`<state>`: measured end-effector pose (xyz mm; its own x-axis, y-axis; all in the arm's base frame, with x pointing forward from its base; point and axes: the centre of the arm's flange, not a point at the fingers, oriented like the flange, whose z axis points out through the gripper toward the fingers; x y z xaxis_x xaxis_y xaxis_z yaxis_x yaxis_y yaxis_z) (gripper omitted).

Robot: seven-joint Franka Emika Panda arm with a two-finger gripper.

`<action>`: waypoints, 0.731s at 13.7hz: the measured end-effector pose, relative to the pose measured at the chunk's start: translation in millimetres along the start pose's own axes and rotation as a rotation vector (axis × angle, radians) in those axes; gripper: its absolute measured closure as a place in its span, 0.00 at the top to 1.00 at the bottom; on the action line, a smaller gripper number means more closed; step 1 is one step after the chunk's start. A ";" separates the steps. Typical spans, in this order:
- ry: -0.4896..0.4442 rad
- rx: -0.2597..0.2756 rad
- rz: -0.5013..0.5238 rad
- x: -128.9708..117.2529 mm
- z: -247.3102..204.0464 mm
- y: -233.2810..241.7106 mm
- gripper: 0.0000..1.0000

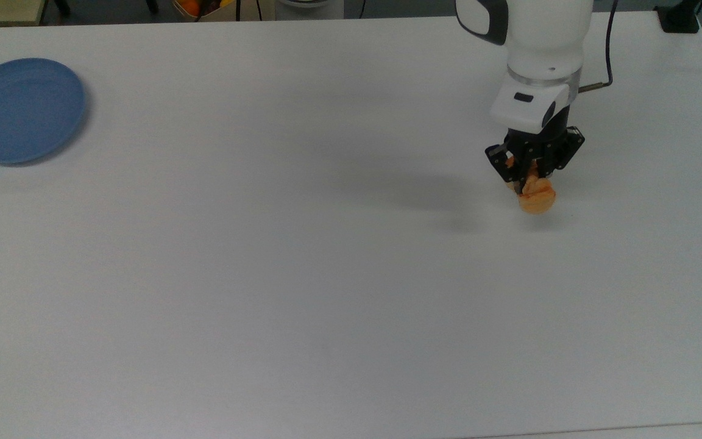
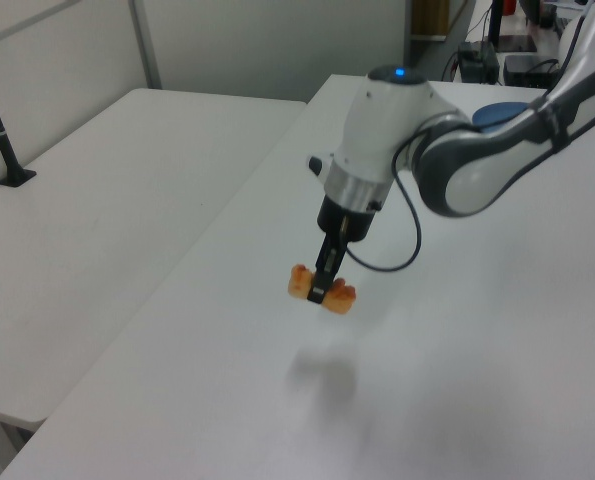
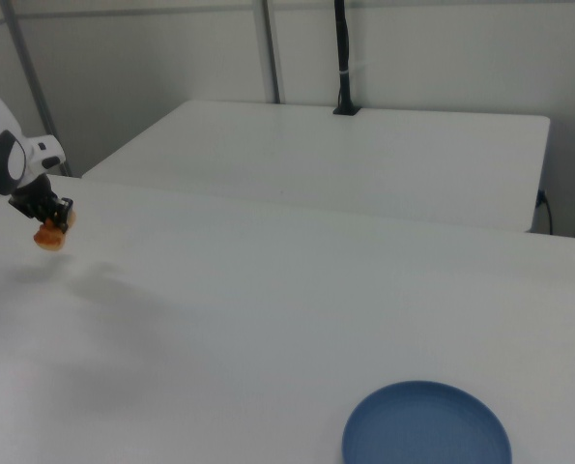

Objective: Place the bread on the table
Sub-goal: 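Lift the bread roll off the plate and carry it across the table, then lower the bread roll onto the bare table and open the gripper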

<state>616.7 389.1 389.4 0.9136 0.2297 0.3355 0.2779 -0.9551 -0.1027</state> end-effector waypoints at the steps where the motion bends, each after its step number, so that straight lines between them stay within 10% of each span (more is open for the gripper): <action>1: 0.015 -0.010 -0.004 -2.5 18.1 -1.1 0.28; 10: 0.091 -0.015 -0.015 -2.9 80.4 -3.2 0.34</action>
<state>637.0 406.5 313.4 0.8782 0.2268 0.4211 0.2866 -0.9544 -0.0836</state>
